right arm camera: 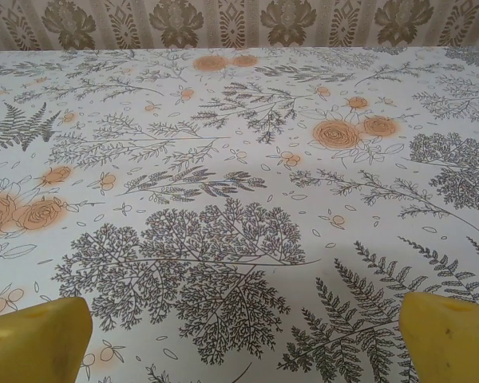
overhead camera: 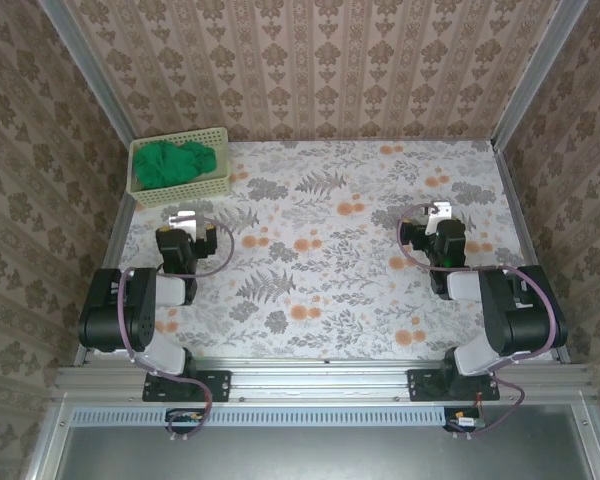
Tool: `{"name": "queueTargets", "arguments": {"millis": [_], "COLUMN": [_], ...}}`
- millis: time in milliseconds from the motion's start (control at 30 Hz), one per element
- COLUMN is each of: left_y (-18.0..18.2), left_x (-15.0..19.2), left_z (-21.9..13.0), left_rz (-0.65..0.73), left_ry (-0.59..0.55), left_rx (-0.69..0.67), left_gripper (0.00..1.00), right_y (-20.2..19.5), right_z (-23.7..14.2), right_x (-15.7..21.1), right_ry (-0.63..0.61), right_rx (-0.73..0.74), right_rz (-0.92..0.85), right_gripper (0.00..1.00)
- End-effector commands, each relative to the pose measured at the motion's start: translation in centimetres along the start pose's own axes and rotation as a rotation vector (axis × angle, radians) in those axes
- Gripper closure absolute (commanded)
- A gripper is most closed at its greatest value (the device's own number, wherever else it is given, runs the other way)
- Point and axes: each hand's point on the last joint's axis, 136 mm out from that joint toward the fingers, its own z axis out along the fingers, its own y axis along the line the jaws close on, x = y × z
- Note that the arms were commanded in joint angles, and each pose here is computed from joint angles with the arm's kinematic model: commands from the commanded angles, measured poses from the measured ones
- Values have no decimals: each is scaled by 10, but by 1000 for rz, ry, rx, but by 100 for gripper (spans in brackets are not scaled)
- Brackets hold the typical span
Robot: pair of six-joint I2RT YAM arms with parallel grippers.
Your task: Fold the inside-out t-shirt
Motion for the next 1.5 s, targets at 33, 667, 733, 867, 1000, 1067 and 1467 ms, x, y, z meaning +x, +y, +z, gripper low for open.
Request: {"name": "queueTargets", "arguments": {"millis": [33, 667, 733, 867, 1000, 1067, 1467], "left_y": [-1, 0, 0, 0, 0, 0, -13], "left_x": [-11, -10, -10, -10, -9, -10, -41], "left_z": [1, 1, 1, 1, 1, 1, -48], "left_rz": [0, -5, -5, -5, -5, -6, 94], "left_ry": [-32, -27, -28, -27, -25, -26, -226], "left_rx": [-3, -2, 0, -2, -2, 0, -41], "left_gripper": [0, 0, 0, 0, 0, 0, 0], "right_y": [-3, -3, -3, -3, -3, -3, 15], "right_z": [0, 0, 0, 0, 0, 0, -29], "right_x": [-1, -1, -1, 0, -1, -1, -23], "right_ry": [-13, -13, -14, -12, -12, -13, -103], "right_rx": [15, 14, 14, 14, 14, 15, -78], "right_rz": [10, 10, 10, 10, 11, 10, -35], "right_gripper": [0, 0, 0, 0, 0, 0, 0]}}
